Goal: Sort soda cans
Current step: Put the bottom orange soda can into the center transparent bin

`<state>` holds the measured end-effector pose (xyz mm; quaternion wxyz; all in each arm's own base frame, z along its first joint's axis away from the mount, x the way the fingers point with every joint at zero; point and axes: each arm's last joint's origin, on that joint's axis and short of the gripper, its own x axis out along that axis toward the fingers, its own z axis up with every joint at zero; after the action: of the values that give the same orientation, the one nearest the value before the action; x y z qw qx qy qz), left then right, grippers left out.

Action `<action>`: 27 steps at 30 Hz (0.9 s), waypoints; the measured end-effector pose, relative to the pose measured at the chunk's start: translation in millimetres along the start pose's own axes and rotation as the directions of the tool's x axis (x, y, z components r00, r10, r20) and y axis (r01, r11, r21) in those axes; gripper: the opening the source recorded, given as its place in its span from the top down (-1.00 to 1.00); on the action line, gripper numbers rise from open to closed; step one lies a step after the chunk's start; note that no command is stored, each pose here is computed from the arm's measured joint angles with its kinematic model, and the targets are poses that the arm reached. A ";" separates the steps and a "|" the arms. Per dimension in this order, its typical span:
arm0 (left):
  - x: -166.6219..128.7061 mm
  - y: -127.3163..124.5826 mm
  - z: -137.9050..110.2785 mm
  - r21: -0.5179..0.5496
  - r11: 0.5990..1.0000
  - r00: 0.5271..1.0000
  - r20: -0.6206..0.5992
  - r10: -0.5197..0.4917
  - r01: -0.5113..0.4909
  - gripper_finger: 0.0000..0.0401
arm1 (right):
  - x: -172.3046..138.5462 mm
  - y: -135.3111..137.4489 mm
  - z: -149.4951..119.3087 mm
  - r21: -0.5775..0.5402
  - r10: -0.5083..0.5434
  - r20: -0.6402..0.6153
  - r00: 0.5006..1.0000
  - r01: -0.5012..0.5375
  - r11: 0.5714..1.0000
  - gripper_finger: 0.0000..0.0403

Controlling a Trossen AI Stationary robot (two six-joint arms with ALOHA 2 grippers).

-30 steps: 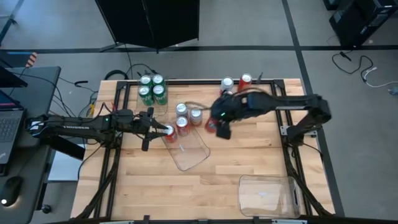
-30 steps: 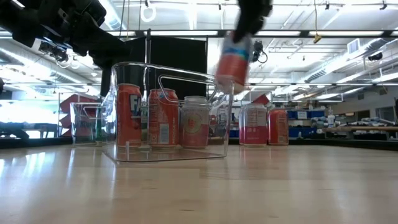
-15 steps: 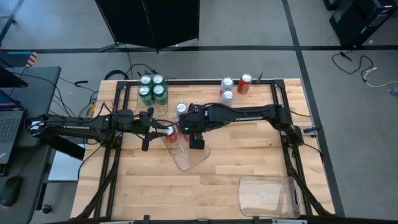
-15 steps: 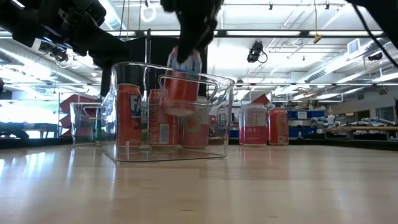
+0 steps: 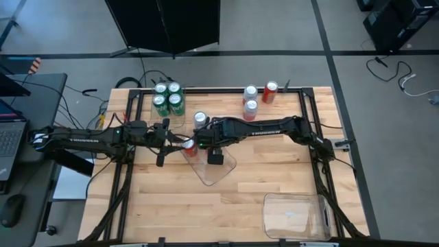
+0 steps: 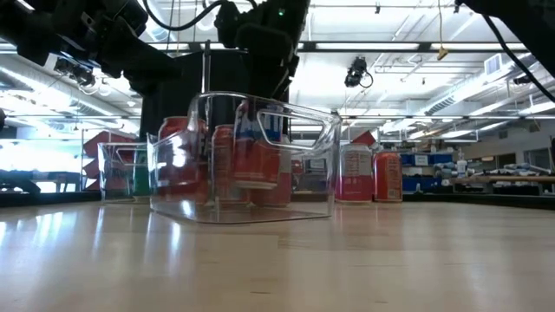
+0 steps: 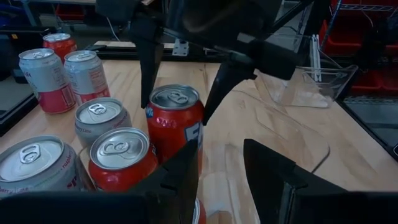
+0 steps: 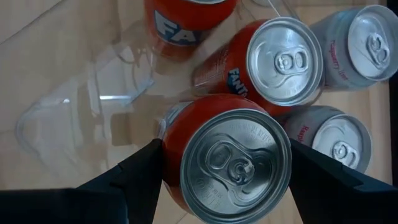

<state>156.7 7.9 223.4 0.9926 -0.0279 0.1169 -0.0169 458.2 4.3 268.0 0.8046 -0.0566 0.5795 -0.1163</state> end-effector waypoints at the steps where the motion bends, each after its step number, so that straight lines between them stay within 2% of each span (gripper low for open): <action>1: 0.0 0.0 0.0 0.000 1.000 1.000 0.000 0.000 0.000 0.35 | 0.3 0.0 -0.1 0.001 -0.003 -0.001 1.000 0.003 1.000 -0.40; 7: 0.0 0.0 0.0 0.000 1.000 1.000 0.000 0.000 0.000 0.35 | 2.1 0.1 -1.3 0.032 -0.009 -0.009 1.000 0.009 0.999 -0.40; 13: 0.0 0.0 0.0 -0.002 1.000 1.000 0.000 0.000 0.000 0.35 | 19.1 4.4 -1.9 0.056 -0.014 -0.049 0.999 0.017 0.998 -0.40; 22: 0.0 0.0 -0.1 -0.003 1.000 1.000 -0.001 0.000 0.000 0.35 | 30.6 1.0 -4.3 0.173 -0.044 -0.097 0.994 0.060 0.983 -0.40; 24: 0.0 0.0 -0.1 -0.004 1.000 1.000 -0.001 0.000 0.000 0.35 | 30.7 0.7 -4.3 0.186 -0.042 -0.097 0.994 0.060 0.981 -0.47; 27: 0.0 0.0 -0.1 -0.004 1.000 1.000 -0.001 0.000 0.000 0.35 | 31.3 0.4 -5.2 0.193 -0.042 -0.108 0.993 0.062 0.979 -0.69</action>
<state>156.7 7.9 223.3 0.9925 -0.0298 0.1172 -0.0167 462.7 -3.0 237.5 0.7719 0.0139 0.6044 -0.1965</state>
